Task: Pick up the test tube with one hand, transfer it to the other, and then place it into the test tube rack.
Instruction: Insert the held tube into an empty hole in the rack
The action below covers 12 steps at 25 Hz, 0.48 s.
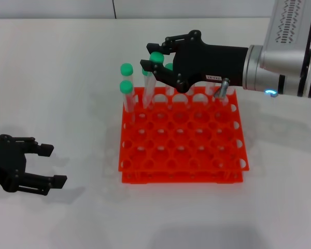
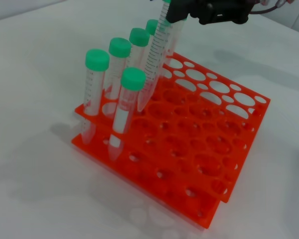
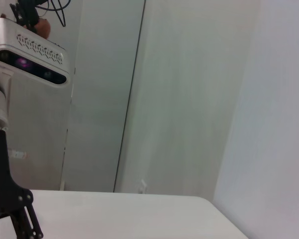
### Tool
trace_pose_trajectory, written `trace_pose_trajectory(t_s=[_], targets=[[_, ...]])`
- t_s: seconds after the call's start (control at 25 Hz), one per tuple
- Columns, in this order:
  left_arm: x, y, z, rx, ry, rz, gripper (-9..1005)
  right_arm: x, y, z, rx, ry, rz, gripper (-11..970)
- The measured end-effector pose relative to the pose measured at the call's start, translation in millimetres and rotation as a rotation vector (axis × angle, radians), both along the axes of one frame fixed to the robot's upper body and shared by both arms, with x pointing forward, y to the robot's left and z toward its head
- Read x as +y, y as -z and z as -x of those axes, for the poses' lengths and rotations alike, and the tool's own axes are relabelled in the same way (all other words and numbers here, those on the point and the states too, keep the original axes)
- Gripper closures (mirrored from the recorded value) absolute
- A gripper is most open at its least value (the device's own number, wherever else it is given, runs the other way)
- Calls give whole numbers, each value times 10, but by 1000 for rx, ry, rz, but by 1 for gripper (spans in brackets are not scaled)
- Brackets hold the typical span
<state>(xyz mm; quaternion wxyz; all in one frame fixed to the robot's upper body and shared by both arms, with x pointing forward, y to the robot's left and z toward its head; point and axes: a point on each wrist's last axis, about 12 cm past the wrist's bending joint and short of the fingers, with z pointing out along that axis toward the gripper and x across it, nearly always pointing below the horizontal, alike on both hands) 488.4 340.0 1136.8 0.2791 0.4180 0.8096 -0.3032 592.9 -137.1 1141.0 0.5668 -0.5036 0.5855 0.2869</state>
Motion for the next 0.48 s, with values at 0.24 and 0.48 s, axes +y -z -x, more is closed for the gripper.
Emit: trace_pose_trajectory(t_s=[0.24,0.48], targets=[[0,0,0,0,0,0,120,-13,31,-7,0,11,12,679],[0,0,0,0,0,0,120,7,44,1,-18,4,25,679]])
